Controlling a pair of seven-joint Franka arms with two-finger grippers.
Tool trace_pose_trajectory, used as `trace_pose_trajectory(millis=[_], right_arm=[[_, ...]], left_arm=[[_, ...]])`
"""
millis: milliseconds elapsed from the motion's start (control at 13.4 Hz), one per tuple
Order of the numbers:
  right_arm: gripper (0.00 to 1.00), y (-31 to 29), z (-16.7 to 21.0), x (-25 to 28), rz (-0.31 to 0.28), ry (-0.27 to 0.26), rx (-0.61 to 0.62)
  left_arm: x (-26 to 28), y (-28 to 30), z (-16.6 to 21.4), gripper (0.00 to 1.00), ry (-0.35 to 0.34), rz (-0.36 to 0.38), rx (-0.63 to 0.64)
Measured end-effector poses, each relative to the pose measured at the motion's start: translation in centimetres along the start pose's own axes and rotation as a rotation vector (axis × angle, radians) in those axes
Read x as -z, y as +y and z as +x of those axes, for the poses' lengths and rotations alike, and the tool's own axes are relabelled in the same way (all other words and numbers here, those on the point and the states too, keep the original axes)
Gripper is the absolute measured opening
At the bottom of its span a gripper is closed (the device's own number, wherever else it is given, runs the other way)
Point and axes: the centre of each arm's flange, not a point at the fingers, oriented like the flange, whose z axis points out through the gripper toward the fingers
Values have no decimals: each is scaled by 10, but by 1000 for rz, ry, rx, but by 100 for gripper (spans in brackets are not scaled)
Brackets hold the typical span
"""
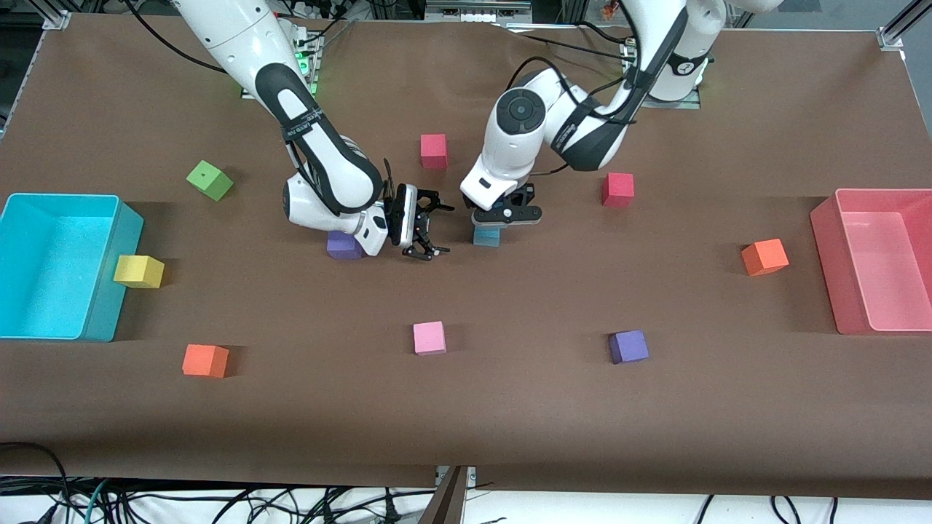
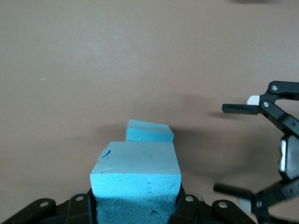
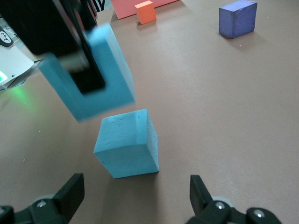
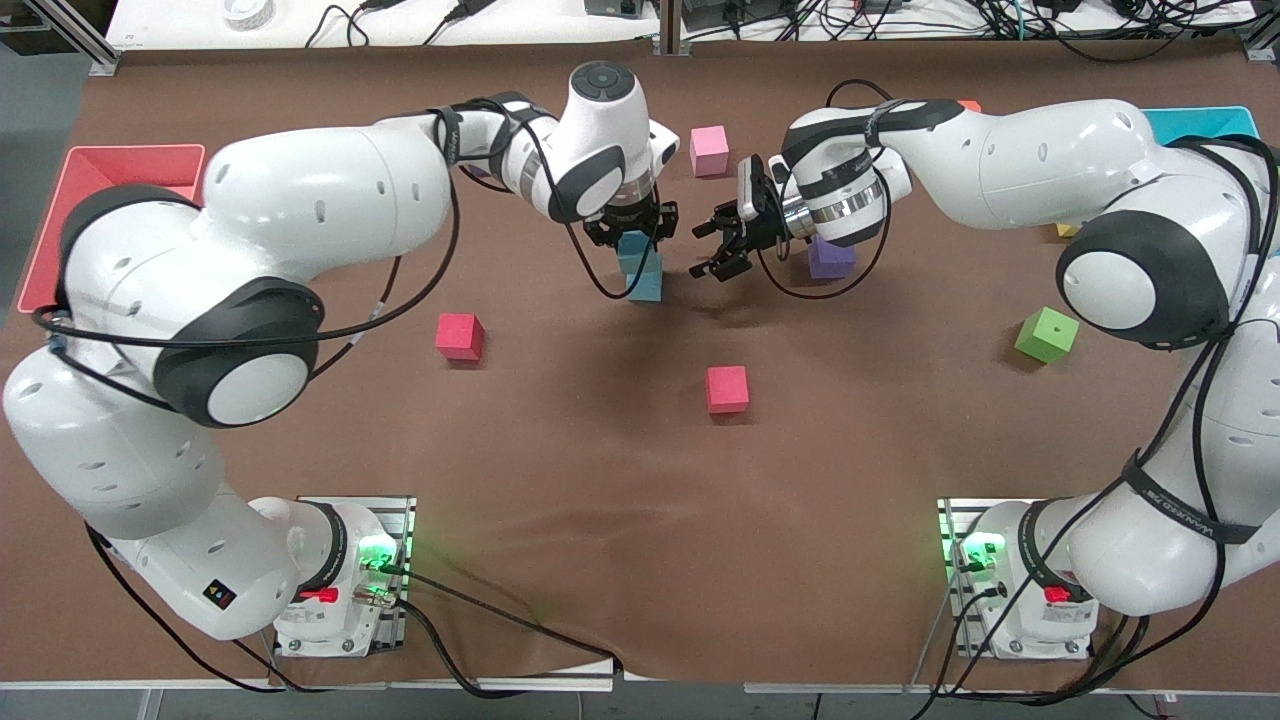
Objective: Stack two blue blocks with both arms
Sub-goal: 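Carry the cube with the left gripper and lower it onto the placed cube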
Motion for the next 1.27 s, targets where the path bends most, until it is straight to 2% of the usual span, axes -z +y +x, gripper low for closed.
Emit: trace_pose_trajectory(millis=[673, 1272], right_arm=[[100, 1, -2, 0, 0, -1, -3], [100, 1, -4, -1, 1, -3, -6]], left_arm=[[-34, 4, -6, 56, -11, 42, 38], [-34, 5, -5, 56, -8, 43, 51]])
